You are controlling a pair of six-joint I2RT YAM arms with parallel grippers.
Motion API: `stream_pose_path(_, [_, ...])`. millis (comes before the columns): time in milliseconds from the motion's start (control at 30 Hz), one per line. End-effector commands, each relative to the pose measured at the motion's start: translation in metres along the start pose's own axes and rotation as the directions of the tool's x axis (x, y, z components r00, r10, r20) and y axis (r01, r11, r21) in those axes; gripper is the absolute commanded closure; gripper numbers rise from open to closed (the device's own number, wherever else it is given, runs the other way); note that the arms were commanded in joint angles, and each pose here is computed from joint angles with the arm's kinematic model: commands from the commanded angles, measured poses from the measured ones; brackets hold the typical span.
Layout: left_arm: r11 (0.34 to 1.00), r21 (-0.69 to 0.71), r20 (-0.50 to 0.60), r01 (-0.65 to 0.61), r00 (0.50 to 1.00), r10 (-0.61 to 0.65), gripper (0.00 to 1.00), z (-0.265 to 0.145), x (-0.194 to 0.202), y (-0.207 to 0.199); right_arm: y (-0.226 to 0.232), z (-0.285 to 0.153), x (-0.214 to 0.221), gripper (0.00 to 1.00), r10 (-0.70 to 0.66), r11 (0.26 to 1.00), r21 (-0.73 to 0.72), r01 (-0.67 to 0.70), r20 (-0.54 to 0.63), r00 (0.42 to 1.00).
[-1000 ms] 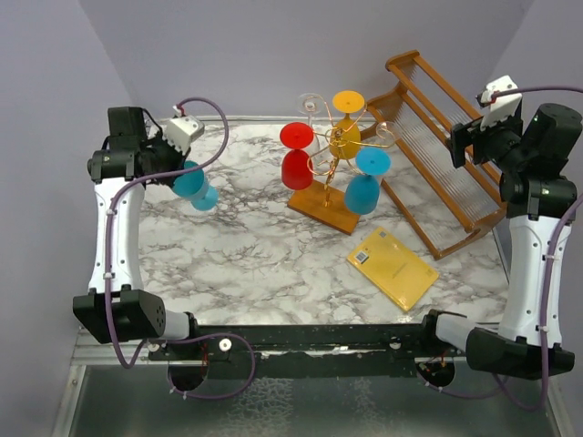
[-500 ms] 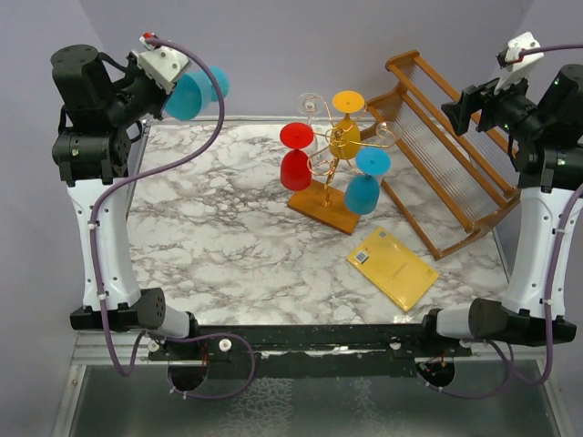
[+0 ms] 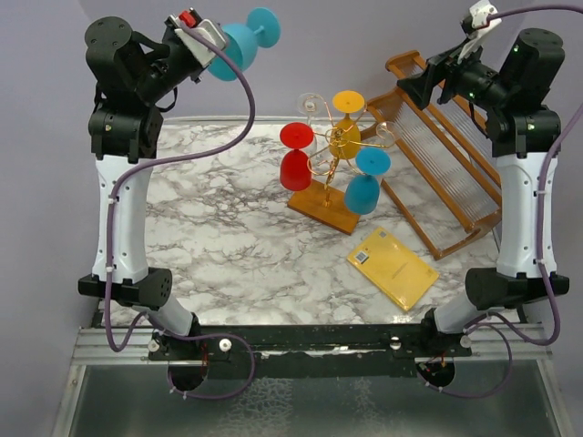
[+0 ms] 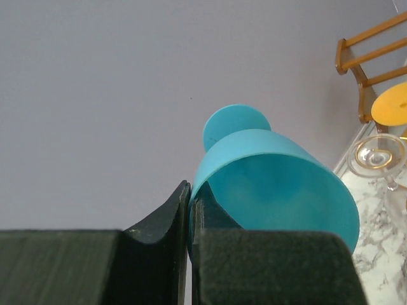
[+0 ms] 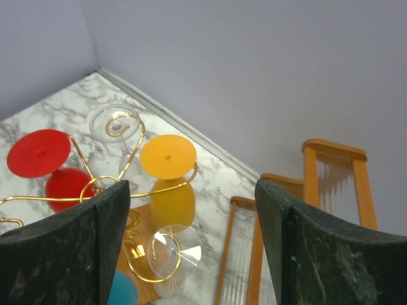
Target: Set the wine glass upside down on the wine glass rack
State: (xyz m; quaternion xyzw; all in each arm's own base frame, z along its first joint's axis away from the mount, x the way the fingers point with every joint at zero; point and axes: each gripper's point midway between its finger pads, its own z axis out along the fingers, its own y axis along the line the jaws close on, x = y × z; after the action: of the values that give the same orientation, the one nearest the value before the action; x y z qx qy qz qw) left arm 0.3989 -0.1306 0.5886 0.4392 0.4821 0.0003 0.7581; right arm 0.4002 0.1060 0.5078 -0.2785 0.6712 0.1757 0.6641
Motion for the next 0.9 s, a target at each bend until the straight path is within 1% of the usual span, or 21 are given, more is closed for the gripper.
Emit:
stream_pose_path(0, [0.763, 0.055, 0.111, 0.644, 0.755, -0.646, 0.9, 0.011, -0.038, -0.015, 0.018, 0.01, -0.028, 0.22, 0.033, 0.993, -0.112, -0.02, 0.112, 0.993])
stream_pose_path(33, [0.657, 0.08, 0.109, 0.75, 0.649, -0.753, 1.0, 0.014, -0.043, -0.019, 0.02, 0.012, -0.032, 0.22, 0.035, 0.992, -0.123, -0.019, 0.127, 0.991])
stream_pose_path(67, [0.632, 0.096, 0.114, 0.769, 0.622, -0.775, 1.0, 0.016, -0.047, -0.021, 0.022, 0.014, -0.035, 0.22, 0.036, 0.991, -0.13, -0.017, 0.143, 0.989])
stream_pose_path(133, [0.609, 0.121, 0.122, 0.784, 0.597, -0.793, 1.0, 0.021, -0.051, -0.024, 0.029, 0.018, -0.042, 0.23, 0.035, 0.989, -0.15, -0.01, 0.168, 0.985])
stream_pose_path(200, [0.603, 0.138, 0.131, 0.785, 0.589, -0.797, 1.0, 0.026, -0.055, -0.026, 0.04, 0.022, -0.049, 0.23, 0.039, 0.984, -0.176, -0.005, 0.191, 0.981])
stream_pose_path(333, [0.609, 0.132, 0.149, 0.782, 0.592, -0.792, 1.0, 0.034, -0.058, -0.026, 0.064, 0.031, -0.061, 0.24, 0.059, 0.972, -0.233, -0.006, 0.22, 0.974])
stream_pose_path(467, [0.606, 0.133, 0.155, 0.784, 0.587, -0.794, 1.0, 0.042, -0.06, -0.032, 0.083, 0.041, -0.068, 0.25, 0.129, 0.952, -0.3, -0.058, 0.223, 0.966])
stream_pose_path(667, [0.573, 0.173, 0.149, 0.801, 0.554, -0.819, 1.0, 0.05, -0.069, -0.046, 0.086, 0.059, -0.063, 0.3, 0.232, 0.937, -0.308, -0.164, 0.197, 0.953])
stream_pose_path(800, [0.558, 0.18, 0.118, 0.81, 0.546, -0.83, 1.0, 0.056, -0.064, -0.058, 0.088, 0.064, -0.059, 0.34, 0.268, 0.929, -0.308, -0.204, 0.181, 0.946])
stream_pose_path(867, [0.555, 0.183, 0.11, 0.811, 0.544, -0.832, 1.0, 0.057, -0.063, -0.061, 0.087, 0.066, -0.057, 0.38, 0.285, 0.926, -0.303, -0.224, 0.173, 0.943])
